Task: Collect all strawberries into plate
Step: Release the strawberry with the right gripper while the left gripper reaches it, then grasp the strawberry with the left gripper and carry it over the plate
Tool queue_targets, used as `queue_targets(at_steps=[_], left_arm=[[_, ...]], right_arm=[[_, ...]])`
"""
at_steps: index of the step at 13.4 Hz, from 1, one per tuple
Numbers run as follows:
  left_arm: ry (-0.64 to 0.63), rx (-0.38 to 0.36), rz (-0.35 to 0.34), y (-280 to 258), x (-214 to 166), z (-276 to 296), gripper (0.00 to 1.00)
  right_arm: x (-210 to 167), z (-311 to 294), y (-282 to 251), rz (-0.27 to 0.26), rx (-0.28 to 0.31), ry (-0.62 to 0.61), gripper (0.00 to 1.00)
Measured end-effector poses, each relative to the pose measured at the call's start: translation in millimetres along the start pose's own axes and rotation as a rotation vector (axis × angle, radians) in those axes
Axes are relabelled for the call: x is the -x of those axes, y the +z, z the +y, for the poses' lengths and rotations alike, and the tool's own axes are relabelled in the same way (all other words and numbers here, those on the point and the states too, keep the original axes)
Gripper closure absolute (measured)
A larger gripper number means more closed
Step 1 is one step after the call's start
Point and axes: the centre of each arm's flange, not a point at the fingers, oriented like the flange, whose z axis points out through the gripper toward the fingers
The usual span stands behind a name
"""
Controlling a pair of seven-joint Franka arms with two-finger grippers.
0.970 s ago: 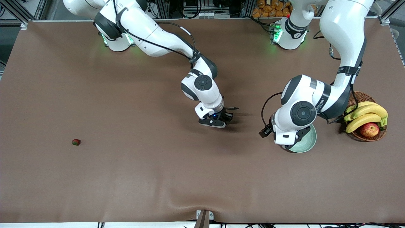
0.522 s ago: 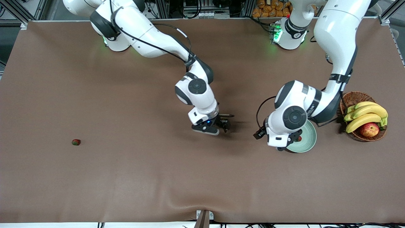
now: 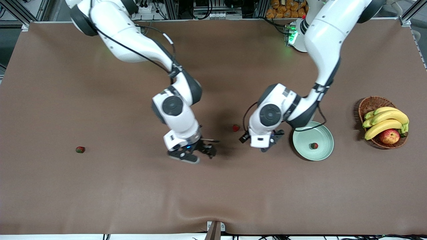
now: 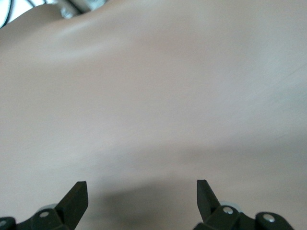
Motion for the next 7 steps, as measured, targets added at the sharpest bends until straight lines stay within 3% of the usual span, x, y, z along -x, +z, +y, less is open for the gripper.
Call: queue_targets(at_steps=[2,6,7], left_arm=[[0.011,0.010,-0.005,21.0,22.8,8.7,0.00],[0.017,0.009,-0.017,53.6,46.1,14.9,0.11],[0.018,0.003,-0.018,58.0,46.4,14.1,0.19]], right_arm=[[-38.2,40.0,-34.4,-0.029,0.065,-0.079,0.00],[-117.2,160.7,-84.6,-0.033,0.120,-0.208,0.00],[-130.5,194.4,-91.9,-0.038,0.134,-0.223,0.00]])
